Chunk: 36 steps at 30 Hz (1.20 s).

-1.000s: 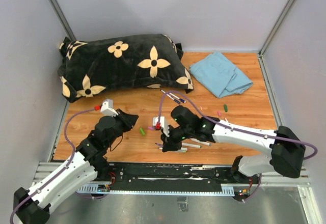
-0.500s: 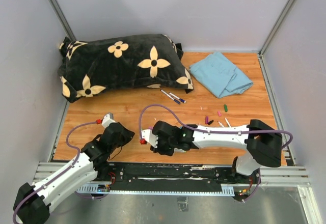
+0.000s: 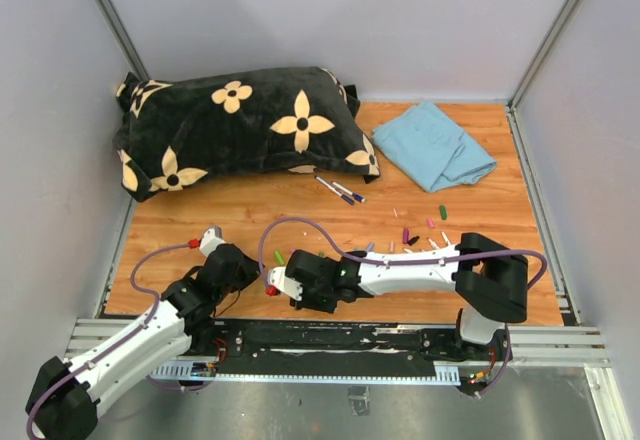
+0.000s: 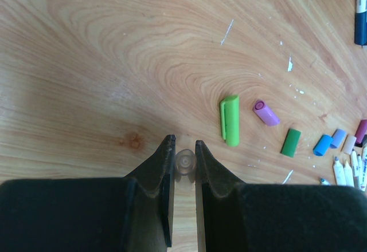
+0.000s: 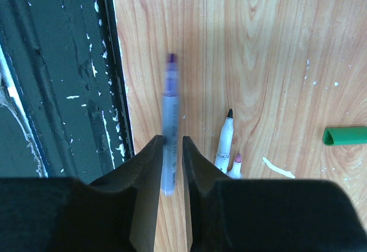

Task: Open the pen caps
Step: Place the pen cap at the center of the board.

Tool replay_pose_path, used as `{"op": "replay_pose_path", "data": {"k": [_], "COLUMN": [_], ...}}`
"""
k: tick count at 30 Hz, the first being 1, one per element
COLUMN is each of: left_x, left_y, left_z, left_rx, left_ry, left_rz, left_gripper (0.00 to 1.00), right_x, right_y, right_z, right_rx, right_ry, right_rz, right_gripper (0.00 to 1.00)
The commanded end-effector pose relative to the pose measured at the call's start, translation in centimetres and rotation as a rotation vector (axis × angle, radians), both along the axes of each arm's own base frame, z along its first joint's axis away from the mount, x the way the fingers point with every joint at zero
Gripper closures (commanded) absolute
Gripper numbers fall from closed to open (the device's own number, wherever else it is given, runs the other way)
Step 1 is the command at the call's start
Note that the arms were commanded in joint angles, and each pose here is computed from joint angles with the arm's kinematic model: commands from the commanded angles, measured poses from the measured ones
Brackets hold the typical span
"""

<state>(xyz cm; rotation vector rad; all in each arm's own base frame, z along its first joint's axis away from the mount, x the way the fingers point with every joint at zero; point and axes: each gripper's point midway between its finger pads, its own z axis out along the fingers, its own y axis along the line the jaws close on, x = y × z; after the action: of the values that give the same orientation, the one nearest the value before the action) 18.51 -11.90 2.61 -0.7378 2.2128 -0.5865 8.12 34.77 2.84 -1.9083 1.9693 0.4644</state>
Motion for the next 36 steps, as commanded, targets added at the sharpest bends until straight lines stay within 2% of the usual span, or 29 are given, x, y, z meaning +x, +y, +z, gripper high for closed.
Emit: {"op": "replay_pose_path", "data": {"k": [1, 7, 22, 32, 36], "left_x": [0.1, 0.1, -0.1, 0.0, -0.1], "left_y": [0.1, 0.2, 0.0, -0.5, -0.6], "left_z": [-0.1, 0.0, -1.0, -1.1, -1.0], "left_rx": [-0.015, -0.02, -0.018, -0.016, -0.023], "left_ry": [-0.011, -0.023, -0.005, -0.004, -0.008], "left_rz": [0.015, 0.016, 0.006, -0.023, -0.033], "left_gripper": [0.99, 1.0, 0.99, 0.82, 0.79], "right_x": [0.4, 0.8, 2.1, 2.9, 2.5], "right_y": [0.1, -0.1, 0.0, -0.3, -0.2], "right_z": [0.1, -0.4, 0.6, 0.2, 0.4], "right_rx": [-0.026, -0.04, -0.018, -0.032, -0.022], "right_ry": [-0.032, -0.033, -0.055, -0.059, -0.043], "right_rz": [-0.014, -0.027, -0.038, -0.061, -0.048], "right_gripper": [0.79, 0.81, 0.78, 0.75, 0.73]}}
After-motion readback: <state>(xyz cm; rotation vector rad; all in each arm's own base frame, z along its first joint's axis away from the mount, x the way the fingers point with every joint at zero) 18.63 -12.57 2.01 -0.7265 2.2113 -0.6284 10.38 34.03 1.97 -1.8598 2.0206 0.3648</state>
